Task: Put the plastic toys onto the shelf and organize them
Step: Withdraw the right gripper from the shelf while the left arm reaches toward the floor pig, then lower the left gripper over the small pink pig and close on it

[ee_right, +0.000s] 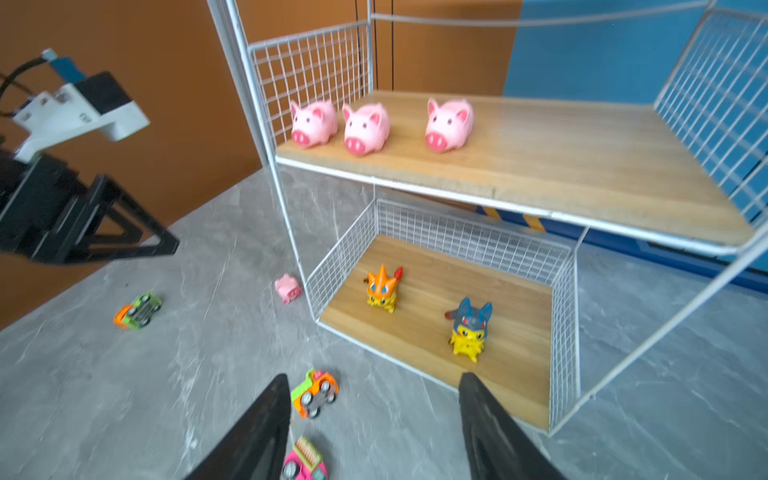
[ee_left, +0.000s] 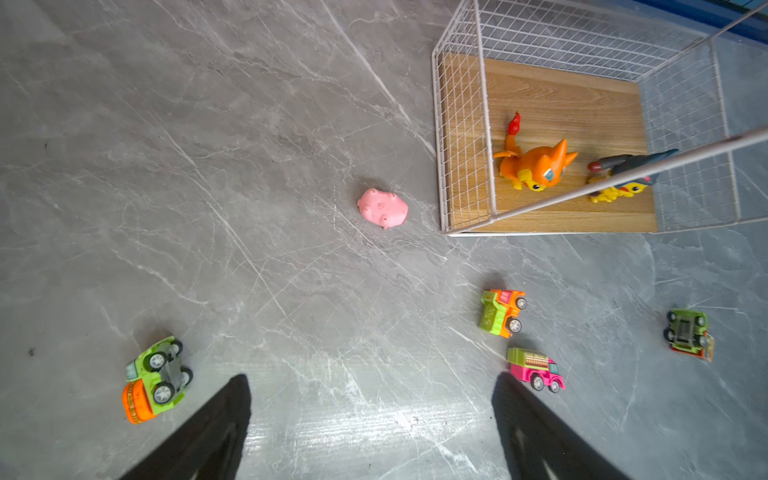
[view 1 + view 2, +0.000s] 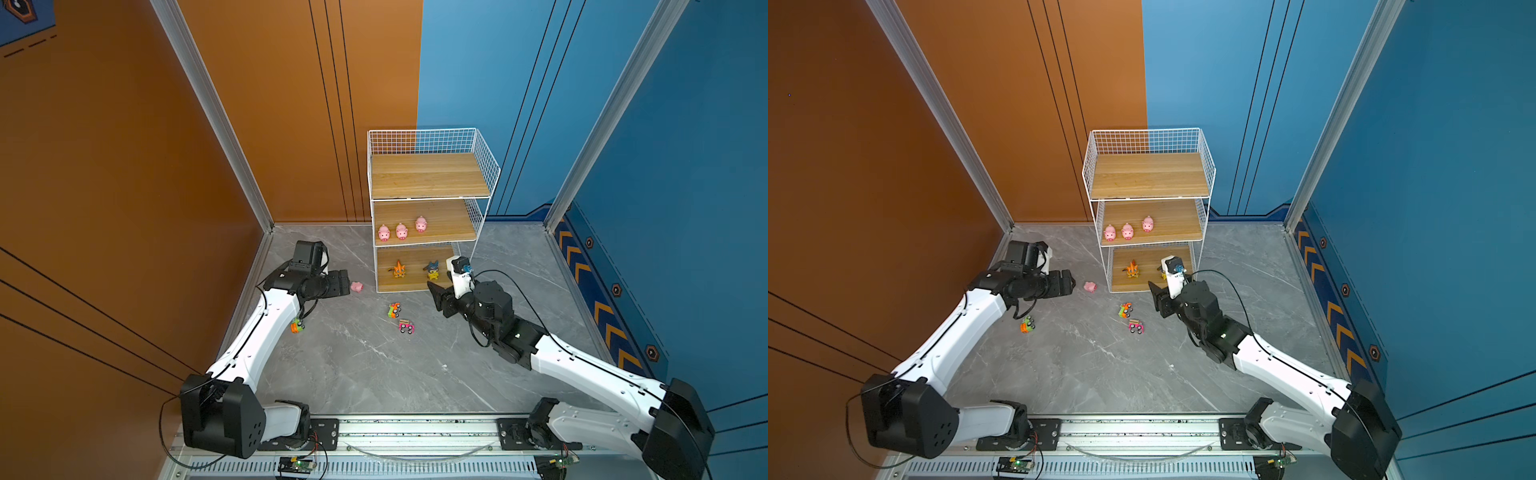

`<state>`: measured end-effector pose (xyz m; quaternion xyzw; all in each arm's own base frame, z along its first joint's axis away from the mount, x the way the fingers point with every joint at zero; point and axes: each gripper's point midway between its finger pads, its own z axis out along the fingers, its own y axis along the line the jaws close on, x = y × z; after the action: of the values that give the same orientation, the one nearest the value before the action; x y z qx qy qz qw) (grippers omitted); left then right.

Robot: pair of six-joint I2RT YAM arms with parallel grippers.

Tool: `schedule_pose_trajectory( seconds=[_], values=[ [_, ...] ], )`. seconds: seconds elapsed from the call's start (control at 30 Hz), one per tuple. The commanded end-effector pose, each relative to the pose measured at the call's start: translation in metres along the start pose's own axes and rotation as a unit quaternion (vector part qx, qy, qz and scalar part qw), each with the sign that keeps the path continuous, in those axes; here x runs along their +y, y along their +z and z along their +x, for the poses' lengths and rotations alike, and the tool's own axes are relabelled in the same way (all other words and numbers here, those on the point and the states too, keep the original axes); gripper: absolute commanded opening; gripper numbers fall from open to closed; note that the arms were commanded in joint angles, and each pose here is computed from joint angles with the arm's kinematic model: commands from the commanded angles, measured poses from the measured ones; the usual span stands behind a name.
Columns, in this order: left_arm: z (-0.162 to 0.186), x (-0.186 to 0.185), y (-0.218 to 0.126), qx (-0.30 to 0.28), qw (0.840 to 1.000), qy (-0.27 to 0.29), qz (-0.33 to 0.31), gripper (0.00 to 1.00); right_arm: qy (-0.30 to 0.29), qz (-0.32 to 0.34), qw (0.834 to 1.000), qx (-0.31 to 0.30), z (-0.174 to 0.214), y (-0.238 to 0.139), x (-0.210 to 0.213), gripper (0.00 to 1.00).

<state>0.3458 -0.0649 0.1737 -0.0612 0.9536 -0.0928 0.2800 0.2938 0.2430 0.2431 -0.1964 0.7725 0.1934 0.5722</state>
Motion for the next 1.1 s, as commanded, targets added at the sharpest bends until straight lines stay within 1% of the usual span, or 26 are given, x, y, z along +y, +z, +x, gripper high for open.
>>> schedule_pose_trajectory(
  seconds=[0.0,0.17,0.3,0.37,0.57,0.73,0.87,1.07],
  values=[
    [0.009,0.014,0.019,0.026,0.999,-0.006,-0.040,0.92,0.019,-0.032,0.999,0.033,0.028,-0.017,0.008,0.66],
    [0.005,0.025,0.045,0.055,0.995,-0.032,-0.076,0.92,0.027,-0.045,0.998,0.019,0.041,-0.041,0.005,0.67],
    [0.000,0.021,0.073,0.079,0.990,-0.089,-0.080,0.92,0.032,-0.055,0.998,0.006,0.043,-0.056,0.003,0.68],
    [-0.004,0.019,0.086,0.083,0.986,-0.110,-0.091,0.92,0.038,-0.059,0.998,0.004,0.044,-0.060,0.002,0.68],
    [-0.013,0.010,0.117,0.090,0.973,-0.176,-0.117,0.89,0.044,-0.067,0.997,0.024,0.055,-0.060,0.004,0.69],
    [-0.013,0.010,0.136,0.087,0.956,-0.247,-0.136,0.88,0.032,-0.079,0.996,0.040,0.063,-0.054,0.010,0.69],
    [-0.006,0.011,0.147,0.085,0.934,-0.311,-0.153,0.89,0.026,-0.089,0.995,0.048,0.066,-0.050,0.014,0.69],
    [-0.006,0.002,0.161,0.078,0.916,-0.361,-0.157,0.89,0.026,-0.105,0.993,0.046,0.070,-0.051,0.019,0.69]
  ],
)
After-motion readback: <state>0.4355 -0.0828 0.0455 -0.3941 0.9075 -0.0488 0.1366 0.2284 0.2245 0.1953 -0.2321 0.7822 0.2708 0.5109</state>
